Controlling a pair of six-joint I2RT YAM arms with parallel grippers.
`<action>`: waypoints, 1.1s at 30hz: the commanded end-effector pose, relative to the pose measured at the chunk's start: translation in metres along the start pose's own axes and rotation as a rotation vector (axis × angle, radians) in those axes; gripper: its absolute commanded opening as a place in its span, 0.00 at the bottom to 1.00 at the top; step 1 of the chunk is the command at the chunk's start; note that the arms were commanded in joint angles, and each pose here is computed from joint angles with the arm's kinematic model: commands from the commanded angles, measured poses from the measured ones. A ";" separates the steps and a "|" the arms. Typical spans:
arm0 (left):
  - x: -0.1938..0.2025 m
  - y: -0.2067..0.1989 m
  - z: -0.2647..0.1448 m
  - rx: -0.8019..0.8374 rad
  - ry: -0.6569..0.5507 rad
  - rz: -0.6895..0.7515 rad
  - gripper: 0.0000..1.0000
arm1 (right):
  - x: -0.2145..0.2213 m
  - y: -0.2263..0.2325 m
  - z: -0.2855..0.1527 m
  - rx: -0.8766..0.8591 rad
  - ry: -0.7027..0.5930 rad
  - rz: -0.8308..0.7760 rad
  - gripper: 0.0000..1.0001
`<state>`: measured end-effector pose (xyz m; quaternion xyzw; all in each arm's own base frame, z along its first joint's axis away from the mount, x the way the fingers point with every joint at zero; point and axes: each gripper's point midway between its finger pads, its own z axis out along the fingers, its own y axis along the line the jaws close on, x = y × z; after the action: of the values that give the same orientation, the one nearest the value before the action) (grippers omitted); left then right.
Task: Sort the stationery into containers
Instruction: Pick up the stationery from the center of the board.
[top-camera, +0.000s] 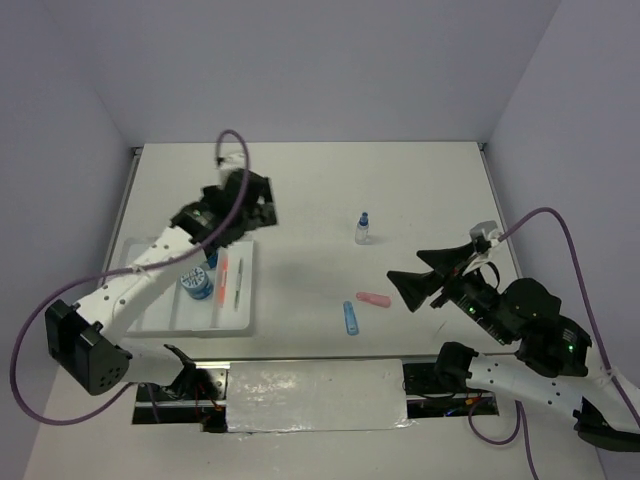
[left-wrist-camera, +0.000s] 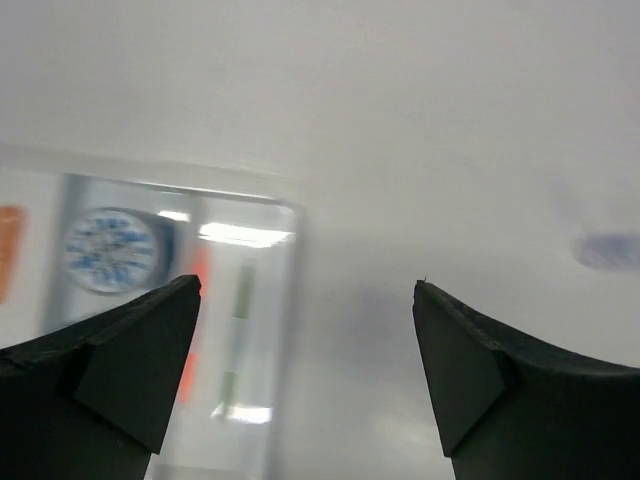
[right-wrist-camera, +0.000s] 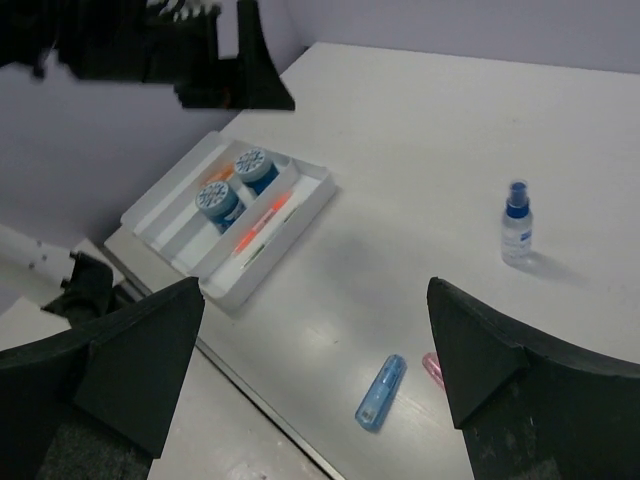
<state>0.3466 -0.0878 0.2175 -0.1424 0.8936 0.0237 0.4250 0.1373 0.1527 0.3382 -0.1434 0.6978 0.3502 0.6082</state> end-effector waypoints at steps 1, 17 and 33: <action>0.050 -0.078 -0.047 0.110 -0.030 0.017 0.99 | -0.022 -0.034 -0.021 0.196 -0.061 0.099 1.00; 0.272 -0.230 -0.081 0.114 0.187 0.099 0.98 | -0.015 -0.054 -0.037 0.322 -0.003 0.138 1.00; 0.342 -0.211 -0.039 0.088 0.370 0.128 0.55 | -0.021 -0.035 -0.023 0.234 0.011 0.099 1.00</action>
<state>0.1806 -0.3824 0.0189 -0.0597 0.9537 -0.0155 0.2943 0.1439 0.0997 0.3348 -0.0328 0.7543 0.2843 0.5909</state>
